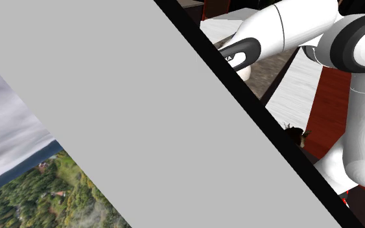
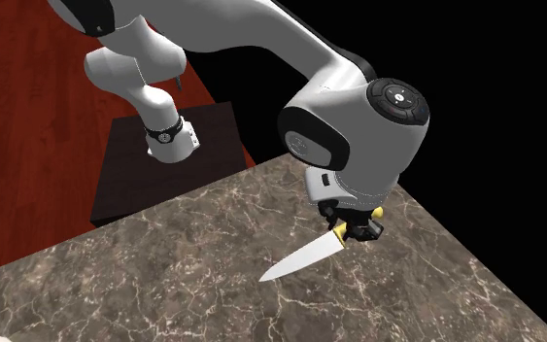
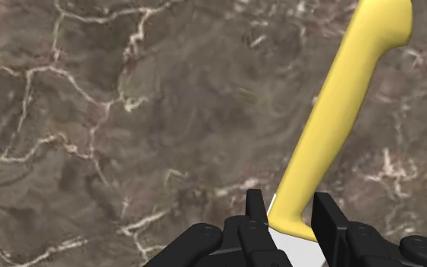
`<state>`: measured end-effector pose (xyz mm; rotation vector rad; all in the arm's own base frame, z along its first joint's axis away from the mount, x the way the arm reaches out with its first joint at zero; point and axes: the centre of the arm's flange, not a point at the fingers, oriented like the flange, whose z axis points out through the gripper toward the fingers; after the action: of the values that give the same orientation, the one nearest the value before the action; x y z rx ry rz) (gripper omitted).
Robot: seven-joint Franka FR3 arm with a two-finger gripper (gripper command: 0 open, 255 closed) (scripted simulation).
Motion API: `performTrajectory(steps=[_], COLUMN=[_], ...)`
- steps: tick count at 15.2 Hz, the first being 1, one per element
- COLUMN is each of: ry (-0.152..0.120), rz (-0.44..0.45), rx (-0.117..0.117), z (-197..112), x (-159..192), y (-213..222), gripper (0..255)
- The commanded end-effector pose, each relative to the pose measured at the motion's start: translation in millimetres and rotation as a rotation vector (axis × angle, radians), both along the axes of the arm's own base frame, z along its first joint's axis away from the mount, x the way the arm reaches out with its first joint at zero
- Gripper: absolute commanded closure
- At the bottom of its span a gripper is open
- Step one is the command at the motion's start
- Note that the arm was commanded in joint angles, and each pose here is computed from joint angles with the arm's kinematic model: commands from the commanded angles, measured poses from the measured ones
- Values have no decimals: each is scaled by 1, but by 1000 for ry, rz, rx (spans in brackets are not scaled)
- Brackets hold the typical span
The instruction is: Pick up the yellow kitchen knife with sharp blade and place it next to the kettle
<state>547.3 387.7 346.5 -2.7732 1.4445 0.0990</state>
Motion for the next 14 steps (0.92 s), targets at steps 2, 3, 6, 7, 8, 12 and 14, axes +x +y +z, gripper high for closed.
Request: performTrajectory(steps=[2, 3, 6, 7, 8, 12, 14], ry=[0, 0, 0, 0, 0, 0, 0], rz=[0, 0, 0, 0, 0, 0, 0], rx=[0, 0, 0, 0, 0, 0, 0], z=[15, 20, 36, 41, 46, 68, 78], x=[0, 0, 0, 0, 0, 0, 0], y=[0, 0, 0, 0, 0, 0, 0], gripper=[255, 255, 255, 255, 255, 255, 255])
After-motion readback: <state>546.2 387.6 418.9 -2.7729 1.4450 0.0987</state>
